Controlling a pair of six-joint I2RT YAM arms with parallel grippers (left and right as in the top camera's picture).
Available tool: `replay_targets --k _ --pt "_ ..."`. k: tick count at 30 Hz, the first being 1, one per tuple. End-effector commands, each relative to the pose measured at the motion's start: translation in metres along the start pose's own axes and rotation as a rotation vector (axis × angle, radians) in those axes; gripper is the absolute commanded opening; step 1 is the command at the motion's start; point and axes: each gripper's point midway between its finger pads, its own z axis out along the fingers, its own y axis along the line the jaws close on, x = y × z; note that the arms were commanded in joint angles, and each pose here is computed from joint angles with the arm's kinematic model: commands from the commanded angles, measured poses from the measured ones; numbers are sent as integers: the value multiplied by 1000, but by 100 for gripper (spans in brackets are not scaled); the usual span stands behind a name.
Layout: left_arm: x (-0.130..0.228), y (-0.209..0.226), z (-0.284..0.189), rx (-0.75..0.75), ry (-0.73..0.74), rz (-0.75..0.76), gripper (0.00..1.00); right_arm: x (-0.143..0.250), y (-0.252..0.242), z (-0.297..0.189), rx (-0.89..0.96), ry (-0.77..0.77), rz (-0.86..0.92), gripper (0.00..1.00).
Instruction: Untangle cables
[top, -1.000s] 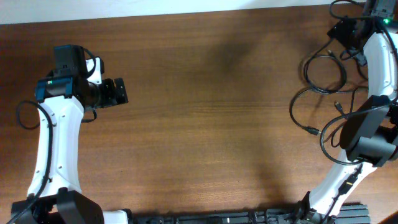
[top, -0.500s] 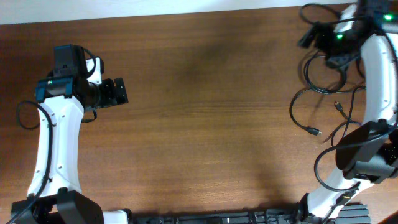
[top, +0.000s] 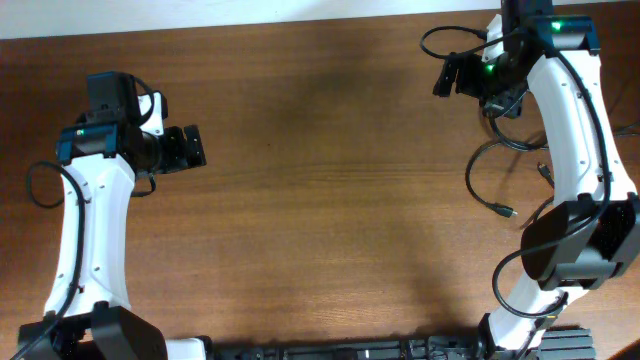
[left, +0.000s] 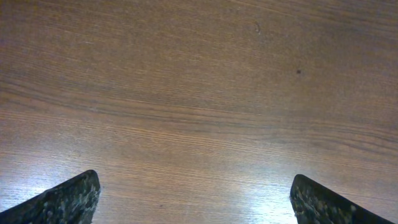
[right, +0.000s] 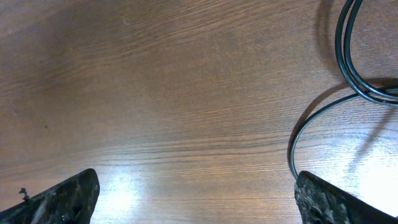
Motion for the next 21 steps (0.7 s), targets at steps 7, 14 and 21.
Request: replay_targets --k 7,14,21 --pt "-3 -1 -1 10 -4 -14 98 -3 2 -7 12 -25 -21 99" --pt "-3 0 -3 2 -10 -4 99 -3 2 -7 12 -25 -21 99" --pt "-33 -23 -39 -3 -236 170 98 -3 2 -7 12 -25 -21 99"
